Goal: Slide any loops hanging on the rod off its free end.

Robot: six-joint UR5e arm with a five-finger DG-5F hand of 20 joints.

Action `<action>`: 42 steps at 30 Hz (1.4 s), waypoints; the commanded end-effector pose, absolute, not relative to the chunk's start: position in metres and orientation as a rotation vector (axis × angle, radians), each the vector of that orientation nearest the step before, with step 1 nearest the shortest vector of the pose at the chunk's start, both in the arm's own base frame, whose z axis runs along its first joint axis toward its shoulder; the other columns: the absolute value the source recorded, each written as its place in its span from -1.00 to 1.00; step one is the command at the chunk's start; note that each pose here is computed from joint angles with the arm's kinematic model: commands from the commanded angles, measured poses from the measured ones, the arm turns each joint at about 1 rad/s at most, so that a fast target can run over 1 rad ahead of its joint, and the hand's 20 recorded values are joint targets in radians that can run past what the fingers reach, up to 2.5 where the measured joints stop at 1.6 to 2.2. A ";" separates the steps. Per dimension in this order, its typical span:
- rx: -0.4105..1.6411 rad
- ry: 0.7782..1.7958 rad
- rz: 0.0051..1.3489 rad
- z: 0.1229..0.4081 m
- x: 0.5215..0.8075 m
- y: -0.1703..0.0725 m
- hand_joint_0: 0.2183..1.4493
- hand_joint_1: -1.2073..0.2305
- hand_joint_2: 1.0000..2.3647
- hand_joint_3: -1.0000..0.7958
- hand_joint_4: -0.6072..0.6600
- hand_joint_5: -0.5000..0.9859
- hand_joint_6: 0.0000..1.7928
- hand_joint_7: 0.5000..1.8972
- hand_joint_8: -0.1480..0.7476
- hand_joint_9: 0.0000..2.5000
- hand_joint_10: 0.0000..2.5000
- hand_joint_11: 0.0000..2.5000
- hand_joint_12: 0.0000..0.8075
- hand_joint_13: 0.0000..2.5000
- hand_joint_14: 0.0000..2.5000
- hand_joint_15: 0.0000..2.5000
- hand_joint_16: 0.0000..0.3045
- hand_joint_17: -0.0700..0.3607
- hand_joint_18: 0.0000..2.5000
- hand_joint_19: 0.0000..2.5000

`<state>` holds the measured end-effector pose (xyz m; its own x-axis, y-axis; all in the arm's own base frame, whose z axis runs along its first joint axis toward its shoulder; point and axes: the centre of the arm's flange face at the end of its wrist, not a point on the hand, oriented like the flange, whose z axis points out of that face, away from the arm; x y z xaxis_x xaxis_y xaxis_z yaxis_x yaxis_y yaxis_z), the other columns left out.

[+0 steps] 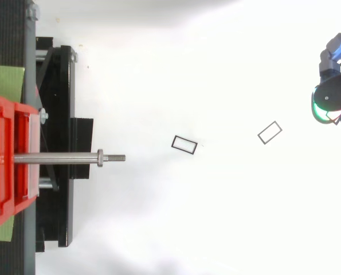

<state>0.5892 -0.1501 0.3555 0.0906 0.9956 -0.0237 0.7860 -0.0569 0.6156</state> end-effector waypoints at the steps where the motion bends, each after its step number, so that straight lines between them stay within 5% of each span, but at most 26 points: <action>1: 1.893 1.749 0.576 0.356 0.590 -0.148 -0.44 -0.10 -1.00 -0.44 0.15 -0.48 -0.02 -0.26 -0.05 -0.15 -0.99 -0.69 -0.16 -0.41 -0.99 -0.80 -0.70 -0.20 -0.42 -0.62; 13: 1.894 1.748 0.577 0.356 0.590 -0.148 -0.64 -0.20 -1.00 -0.44 0.26 -0.48 -0.15 -0.42 0.00 -0.18 -0.99 -0.72 -0.05 -0.41 -0.99 -0.82 -0.64 -0.10 -0.38 -0.65; 24: 1.895 1.745 0.578 0.355 0.590 -0.147 -0.60 -0.43 -1.00 -0.44 0.27 -0.45 -0.34 -0.08 -0.03 -0.24 -0.99 -0.74 -0.09 -0.45 -0.99 -0.84 -0.65 -0.12 -0.43 -0.67; 32: 1.898 1.741 0.578 0.356 0.590 -0.147 -0.36 -0.42 -0.99 -0.36 0.14 -0.50 -0.11 -0.38 -0.10 -0.26 -0.99 -0.72 -0.17 -0.48 -0.99 -0.83 -0.70 -0.20 -0.48 -0.65; 42: 1.898 1.741 0.578 0.356 0.590 -0.147 -0.40 -0.31 -0.98 -0.06 0.05 -0.50 0.00 -0.36 -0.03 -0.21 -0.99 -0.73 -0.10 -0.46 -0.99 -0.83 -0.67 -0.15 -0.44 -0.65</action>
<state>0.5902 -0.1473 0.3556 0.0935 0.9954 -0.0219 0.7845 -0.0601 0.6172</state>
